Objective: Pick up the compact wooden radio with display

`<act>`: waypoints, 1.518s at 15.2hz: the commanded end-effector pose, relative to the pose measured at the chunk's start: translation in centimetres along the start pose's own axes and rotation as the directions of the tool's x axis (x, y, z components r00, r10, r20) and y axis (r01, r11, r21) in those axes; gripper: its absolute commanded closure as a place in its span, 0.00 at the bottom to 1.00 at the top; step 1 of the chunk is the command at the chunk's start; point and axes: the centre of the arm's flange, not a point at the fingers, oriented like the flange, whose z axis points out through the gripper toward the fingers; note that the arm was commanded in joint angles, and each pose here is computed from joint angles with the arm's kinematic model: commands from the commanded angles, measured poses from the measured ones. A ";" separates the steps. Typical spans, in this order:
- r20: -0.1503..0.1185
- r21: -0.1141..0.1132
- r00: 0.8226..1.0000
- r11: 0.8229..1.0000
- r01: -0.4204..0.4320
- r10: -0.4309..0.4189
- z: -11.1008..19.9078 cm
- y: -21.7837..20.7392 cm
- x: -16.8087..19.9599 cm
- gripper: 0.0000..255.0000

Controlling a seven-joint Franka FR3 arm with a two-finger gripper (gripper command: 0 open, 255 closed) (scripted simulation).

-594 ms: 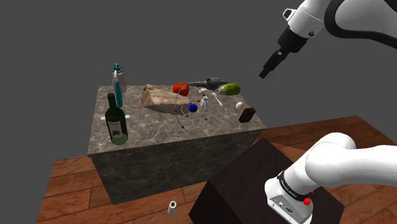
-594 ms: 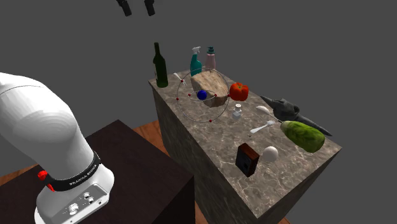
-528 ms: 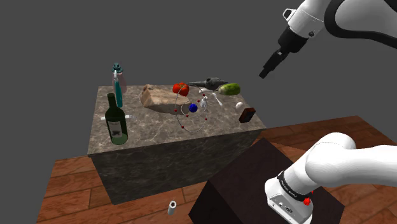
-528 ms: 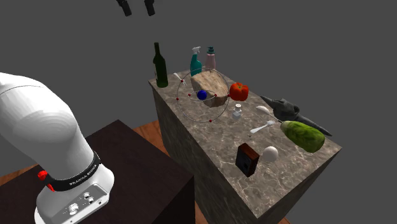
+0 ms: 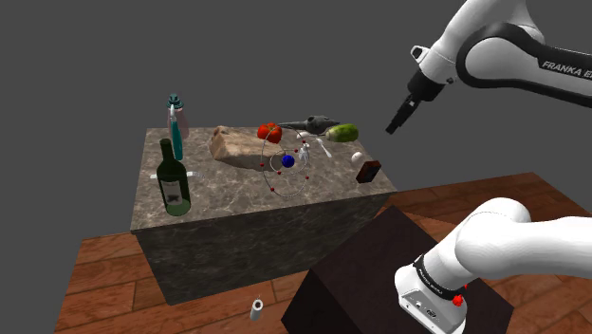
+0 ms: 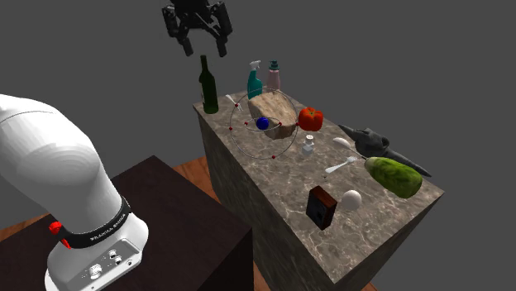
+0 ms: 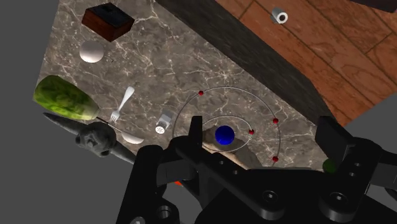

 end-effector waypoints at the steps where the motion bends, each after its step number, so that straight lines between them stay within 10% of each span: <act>1: 0.004 0.004 0.999 0.999 0.037 -0.037 2.1 1.6 -0.5 0.00; 23: 0.051 0.062 0.919 0.919 0.389 -0.392 25.2 19.4 -2.8 0.00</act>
